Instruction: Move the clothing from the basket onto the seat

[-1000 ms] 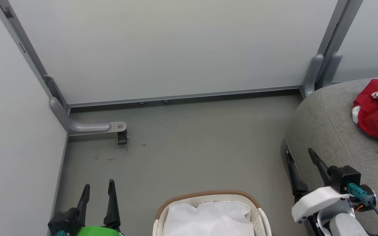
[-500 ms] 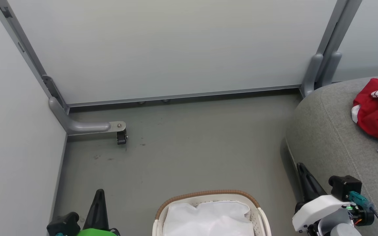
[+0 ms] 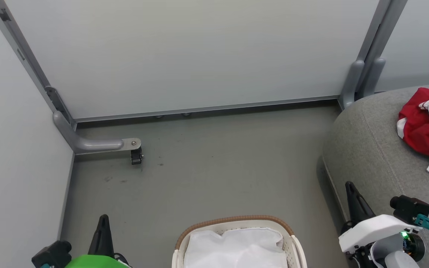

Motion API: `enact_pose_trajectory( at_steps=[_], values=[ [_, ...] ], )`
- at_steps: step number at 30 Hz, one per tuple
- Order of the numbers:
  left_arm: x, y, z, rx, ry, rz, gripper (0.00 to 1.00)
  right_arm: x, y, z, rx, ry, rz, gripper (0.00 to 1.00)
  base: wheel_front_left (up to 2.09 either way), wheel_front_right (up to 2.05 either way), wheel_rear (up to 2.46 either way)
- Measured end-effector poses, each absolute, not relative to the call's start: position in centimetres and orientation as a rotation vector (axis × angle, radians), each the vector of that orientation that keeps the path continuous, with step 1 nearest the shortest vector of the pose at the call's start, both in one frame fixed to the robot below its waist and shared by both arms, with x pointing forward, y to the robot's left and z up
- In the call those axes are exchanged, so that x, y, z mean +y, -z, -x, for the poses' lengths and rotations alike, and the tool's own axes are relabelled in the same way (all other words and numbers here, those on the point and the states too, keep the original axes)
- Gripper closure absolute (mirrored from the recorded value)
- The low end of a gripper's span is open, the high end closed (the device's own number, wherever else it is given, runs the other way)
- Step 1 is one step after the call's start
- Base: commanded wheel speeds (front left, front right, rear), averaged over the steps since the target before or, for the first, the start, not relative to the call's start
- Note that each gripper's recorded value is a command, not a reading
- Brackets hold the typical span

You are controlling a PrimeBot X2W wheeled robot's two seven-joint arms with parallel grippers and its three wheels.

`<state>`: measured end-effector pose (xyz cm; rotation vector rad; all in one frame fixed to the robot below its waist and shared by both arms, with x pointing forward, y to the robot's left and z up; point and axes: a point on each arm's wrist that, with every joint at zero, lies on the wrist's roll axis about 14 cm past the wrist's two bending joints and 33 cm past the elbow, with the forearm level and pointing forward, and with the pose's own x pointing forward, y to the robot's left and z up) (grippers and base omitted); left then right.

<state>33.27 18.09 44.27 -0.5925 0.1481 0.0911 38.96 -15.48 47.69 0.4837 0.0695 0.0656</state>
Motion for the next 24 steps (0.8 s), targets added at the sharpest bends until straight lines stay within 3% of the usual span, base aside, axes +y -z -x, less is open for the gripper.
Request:
enact_pose_trajectory(
  at_steps=[24],
  values=[
    [19.1,-45.4,-34.9,0.13,-0.125,0.903,1.0,-17.1,-48.1,-39.1,0.079,0.003,-0.827,1.0,0.0,0.0,0.0]
  ],
)
